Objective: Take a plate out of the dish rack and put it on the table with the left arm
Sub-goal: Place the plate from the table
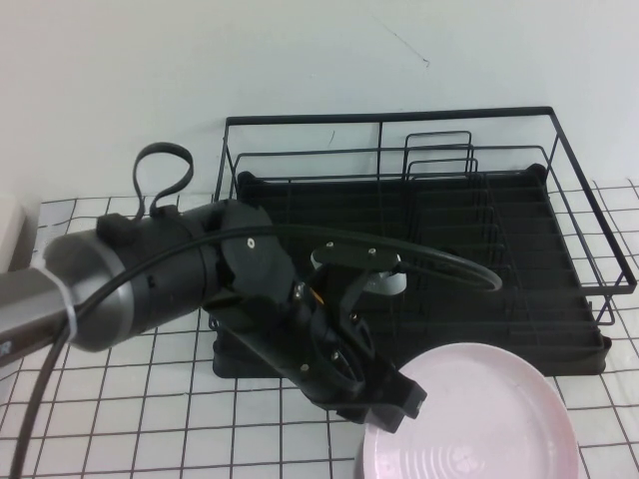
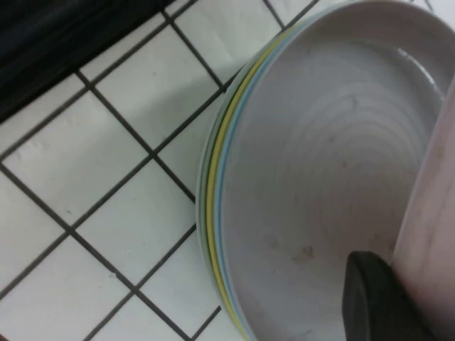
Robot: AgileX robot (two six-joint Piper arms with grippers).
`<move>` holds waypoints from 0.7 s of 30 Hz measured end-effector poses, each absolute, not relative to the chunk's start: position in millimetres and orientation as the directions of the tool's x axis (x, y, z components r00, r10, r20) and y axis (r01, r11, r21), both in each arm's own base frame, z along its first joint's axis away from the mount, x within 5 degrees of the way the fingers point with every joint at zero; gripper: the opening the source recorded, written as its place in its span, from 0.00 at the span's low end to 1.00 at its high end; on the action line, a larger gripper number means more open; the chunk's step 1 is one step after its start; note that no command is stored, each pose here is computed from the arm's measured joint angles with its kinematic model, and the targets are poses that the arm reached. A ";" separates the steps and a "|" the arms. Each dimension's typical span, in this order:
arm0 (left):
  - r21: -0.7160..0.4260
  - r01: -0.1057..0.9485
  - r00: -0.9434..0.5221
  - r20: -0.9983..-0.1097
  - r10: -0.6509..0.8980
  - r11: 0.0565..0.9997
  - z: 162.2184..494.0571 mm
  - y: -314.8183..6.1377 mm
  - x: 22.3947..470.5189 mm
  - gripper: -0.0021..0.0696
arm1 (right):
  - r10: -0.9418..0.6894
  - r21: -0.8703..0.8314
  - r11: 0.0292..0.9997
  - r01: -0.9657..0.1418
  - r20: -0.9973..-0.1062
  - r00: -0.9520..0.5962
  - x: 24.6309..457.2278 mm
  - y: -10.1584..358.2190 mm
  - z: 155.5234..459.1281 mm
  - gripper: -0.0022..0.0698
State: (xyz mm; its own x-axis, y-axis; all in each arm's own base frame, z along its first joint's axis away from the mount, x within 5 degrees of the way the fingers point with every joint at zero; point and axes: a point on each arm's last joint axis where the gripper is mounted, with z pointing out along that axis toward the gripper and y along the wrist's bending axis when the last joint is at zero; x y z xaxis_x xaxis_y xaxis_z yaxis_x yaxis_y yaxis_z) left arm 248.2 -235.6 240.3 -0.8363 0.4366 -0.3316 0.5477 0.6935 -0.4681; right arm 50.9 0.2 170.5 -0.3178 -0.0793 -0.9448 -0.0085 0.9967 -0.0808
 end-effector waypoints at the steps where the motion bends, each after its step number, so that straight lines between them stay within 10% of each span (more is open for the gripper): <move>1: -0.469 0.542 -0.840 -0.319 0.438 0.697 236.4 -236.3 249.1 0.11 | -0.079 -0.081 0.997 -0.009 -0.945 -0.318 50.9 0.2 170.5 0.03; 16: -0.488 0.498 -0.865 -0.221 0.450 0.717 204.9 -242.8 255.0 0.12 | -0.079 -0.081 0.997 -0.009 -0.945 -0.318 50.9 0.2 170.5 0.03; 21: -0.483 0.517 -0.853 -0.232 0.467 0.706 207.9 -244.2 256.8 0.31 | -0.079 -0.081 0.997 -0.009 -0.945 -0.318 50.9 0.2 170.5 0.03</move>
State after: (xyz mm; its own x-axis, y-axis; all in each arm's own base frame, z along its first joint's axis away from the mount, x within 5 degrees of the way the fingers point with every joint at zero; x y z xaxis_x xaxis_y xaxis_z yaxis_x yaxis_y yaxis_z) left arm 256.8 -244.2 207.9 -0.8535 0.4667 -0.2319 0.5174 0.7063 -0.4831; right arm 50.9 0.2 170.5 -0.3178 -0.0793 -0.9448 -0.0085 0.9967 -0.0808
